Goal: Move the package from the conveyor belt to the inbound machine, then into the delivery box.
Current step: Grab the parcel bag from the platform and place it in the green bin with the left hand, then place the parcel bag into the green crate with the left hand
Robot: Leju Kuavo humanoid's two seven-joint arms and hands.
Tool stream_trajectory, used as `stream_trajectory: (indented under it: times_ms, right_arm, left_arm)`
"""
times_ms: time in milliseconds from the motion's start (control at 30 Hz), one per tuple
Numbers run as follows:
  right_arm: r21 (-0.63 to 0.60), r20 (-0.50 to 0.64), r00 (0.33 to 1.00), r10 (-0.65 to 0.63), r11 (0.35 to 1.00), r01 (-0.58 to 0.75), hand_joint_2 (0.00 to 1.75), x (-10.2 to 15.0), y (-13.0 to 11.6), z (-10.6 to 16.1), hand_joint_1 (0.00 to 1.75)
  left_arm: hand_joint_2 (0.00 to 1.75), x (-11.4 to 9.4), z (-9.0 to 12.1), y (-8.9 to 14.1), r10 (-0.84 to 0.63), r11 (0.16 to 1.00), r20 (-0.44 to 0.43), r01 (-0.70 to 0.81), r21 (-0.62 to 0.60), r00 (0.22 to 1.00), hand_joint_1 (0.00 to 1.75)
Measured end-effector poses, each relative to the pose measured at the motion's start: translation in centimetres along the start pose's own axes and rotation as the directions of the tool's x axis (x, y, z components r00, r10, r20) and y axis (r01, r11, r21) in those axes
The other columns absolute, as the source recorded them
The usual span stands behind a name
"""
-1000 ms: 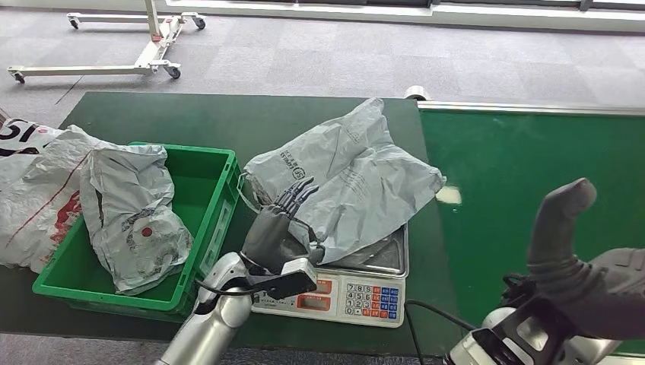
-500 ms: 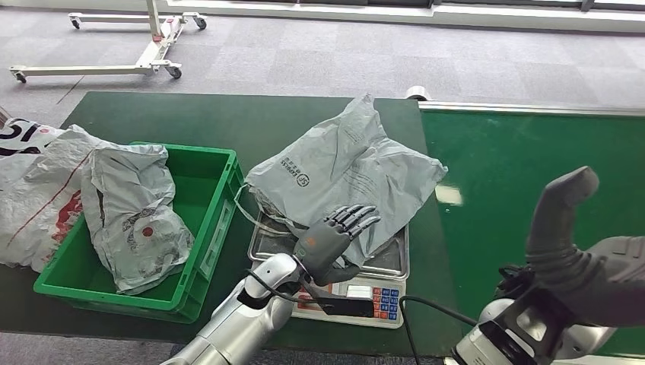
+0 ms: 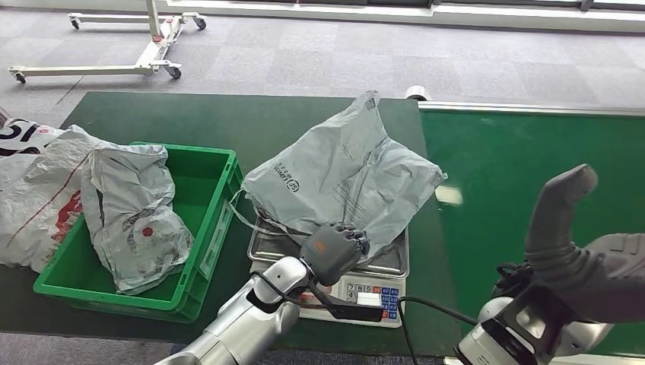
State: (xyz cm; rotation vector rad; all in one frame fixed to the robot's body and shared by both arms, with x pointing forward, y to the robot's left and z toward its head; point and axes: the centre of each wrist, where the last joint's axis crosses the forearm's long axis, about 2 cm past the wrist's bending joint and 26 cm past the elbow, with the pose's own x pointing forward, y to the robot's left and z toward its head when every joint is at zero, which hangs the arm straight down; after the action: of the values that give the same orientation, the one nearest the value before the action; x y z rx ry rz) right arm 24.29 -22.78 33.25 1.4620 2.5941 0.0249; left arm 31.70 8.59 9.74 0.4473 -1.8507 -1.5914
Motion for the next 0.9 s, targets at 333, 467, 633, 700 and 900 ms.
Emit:
stream_trajectory:
  times_ms: [333,467,633,700,900]
  right_arm:
    - [0.007,0.019,1.0,0.022,1.0,-0.022,1.75,0.0,-0.2,-0.1,0.0]
    - [0.001,0.014,1.0,0.022,1.0,-0.022,1.75,0.0,-0.3,-0.1,0.0]
    - [-0.006,0.002,1.0,0.024,1.0,-0.024,1.75,-0.2,-0.5,-0.1,0.0]
    - [-0.007,-0.004,1.0,0.027,1.0,-0.027,1.75,-0.4,-0.6,0.0,0.0]
    - [-0.003,-0.016,0.999,0.037,0.999,-0.038,1.75,-0.7,-0.8,0.2,0.0]
  left_arm:
    - [1.75,-6.8,0.8,7.9,-0.243,0.772,-0.658,0.553,0.314,0.713,1.75]
    - [1.75,-12.2,3.2,14.2,-0.323,0.584,-0.719,0.728,0.36,0.615,1.75]
    - [1.75,-16.8,8.4,21.3,-0.391,0.391,-0.765,0.845,0.366,0.512,1.75]
    - [1.75,-17.7,10.6,23.5,-0.39,0.332,-0.787,0.87,0.365,0.479,1.75]
    - [1.75,-17.3,16.2,26.2,-0.302,0.23,-0.836,0.886,0.403,0.458,1.75]
